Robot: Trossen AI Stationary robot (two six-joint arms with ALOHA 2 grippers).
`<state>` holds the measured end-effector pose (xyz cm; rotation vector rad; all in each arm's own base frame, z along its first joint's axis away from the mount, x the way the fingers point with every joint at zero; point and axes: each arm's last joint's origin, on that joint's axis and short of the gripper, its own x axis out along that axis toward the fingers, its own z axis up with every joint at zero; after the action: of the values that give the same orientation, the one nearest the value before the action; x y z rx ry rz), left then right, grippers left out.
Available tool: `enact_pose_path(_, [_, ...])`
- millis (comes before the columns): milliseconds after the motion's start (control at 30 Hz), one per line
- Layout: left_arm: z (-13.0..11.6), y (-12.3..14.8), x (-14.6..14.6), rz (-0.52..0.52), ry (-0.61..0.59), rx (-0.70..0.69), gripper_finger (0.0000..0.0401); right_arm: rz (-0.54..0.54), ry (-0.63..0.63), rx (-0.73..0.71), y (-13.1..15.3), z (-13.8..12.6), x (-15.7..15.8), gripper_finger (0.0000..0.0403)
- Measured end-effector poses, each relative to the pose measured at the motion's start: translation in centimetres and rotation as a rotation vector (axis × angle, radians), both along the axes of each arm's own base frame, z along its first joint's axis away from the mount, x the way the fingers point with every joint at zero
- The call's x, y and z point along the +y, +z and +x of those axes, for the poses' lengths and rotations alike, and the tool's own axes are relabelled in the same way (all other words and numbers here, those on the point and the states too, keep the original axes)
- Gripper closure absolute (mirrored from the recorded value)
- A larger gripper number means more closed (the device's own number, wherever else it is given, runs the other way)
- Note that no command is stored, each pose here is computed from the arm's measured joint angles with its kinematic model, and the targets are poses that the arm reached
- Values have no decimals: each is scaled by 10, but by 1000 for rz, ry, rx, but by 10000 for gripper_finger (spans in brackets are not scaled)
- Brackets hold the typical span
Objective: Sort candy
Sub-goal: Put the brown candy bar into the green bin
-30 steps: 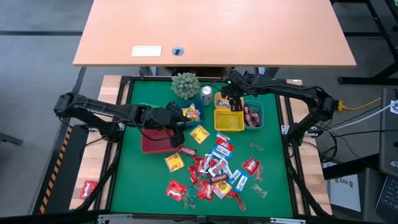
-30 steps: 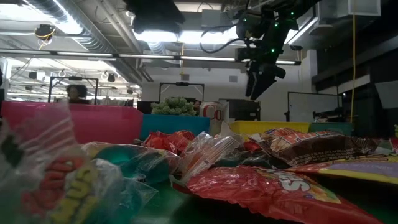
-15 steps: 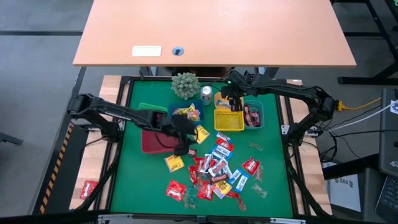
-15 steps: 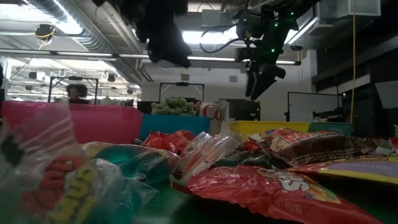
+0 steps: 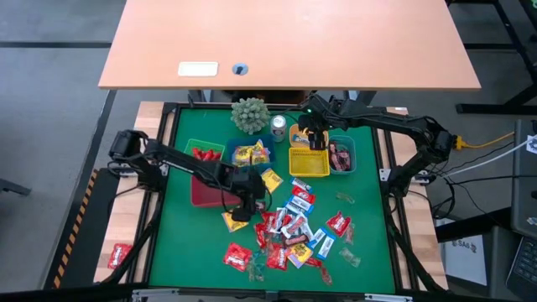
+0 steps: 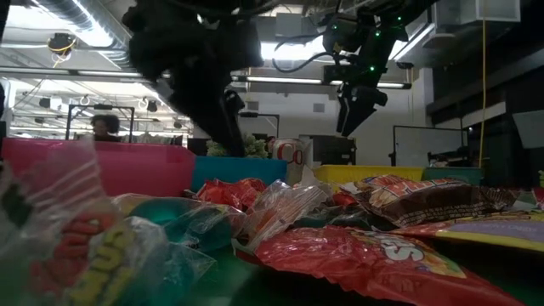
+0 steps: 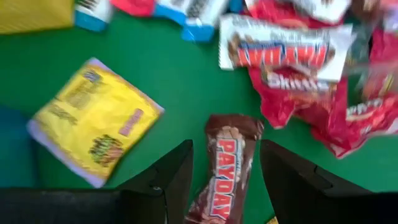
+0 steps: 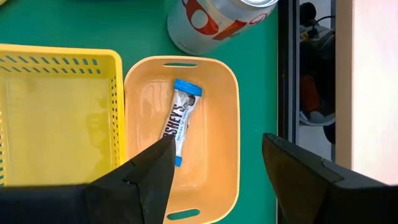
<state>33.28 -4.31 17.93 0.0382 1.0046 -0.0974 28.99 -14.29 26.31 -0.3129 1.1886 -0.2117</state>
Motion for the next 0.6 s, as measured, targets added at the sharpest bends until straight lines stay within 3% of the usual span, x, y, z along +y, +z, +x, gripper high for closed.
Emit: enact_pose_path(600, [6,-41,-5,67,-28,126,231,1,-1,-2,0,0,0,164])
